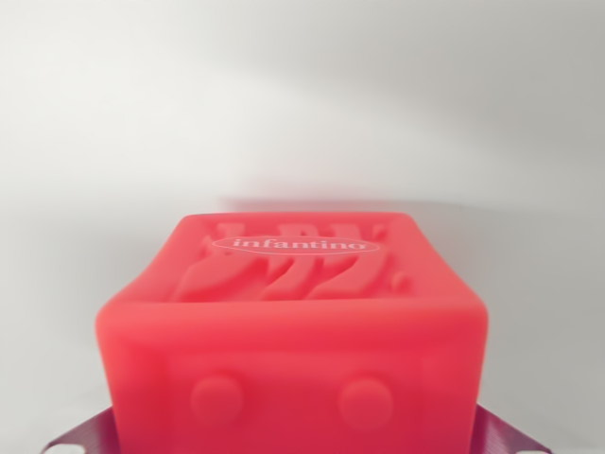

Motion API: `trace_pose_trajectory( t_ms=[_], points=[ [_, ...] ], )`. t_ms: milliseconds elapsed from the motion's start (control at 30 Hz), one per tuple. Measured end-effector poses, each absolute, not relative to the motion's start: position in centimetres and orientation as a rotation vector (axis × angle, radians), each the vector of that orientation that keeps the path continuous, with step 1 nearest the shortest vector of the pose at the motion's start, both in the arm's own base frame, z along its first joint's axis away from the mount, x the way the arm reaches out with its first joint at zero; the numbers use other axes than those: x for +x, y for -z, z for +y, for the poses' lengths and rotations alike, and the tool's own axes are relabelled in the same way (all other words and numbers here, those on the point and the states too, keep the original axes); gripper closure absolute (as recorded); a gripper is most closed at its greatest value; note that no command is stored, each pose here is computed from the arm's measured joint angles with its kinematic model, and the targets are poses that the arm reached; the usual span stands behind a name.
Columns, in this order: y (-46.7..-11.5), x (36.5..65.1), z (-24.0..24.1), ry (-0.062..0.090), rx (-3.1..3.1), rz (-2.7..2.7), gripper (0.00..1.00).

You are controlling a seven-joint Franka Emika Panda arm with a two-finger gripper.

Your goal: Destack cube

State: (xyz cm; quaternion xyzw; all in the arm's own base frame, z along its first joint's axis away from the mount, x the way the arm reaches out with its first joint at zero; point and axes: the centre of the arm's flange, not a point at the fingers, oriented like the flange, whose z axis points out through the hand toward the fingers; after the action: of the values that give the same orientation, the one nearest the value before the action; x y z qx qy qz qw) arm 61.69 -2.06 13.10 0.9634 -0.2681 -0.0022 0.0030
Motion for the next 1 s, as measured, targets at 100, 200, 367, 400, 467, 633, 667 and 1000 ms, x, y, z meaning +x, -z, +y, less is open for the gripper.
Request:
trace_pose_trajectory(
  t_ms=[100,200,367,400,467,633,667,1000],
  points=[
    [-12.7,61.7,-2.1,0.007,3.021,-0.84,1.0],
    [-12.3,61.7,-2.1,0.007,3.021,-0.84,1.0],
    [-11.9,61.7,-2.1,0.008,3.021,-0.84,1.0],
    [-11.8,61.7,-2.1,0.007,3.021,-0.84,1.0],
    [-11.8,61.7,-2.1,0.005,3.021,-0.84,1.0],
    [-11.8,61.8,-2.1,0.003,3.021,-0.84,1.0],
    [-11.8,61.8,-2.1,0.003,3.021,-0.84,0.0],
    [-11.6,61.7,-2.0,0.004,3.021,-0.84,0.0]
  ],
)
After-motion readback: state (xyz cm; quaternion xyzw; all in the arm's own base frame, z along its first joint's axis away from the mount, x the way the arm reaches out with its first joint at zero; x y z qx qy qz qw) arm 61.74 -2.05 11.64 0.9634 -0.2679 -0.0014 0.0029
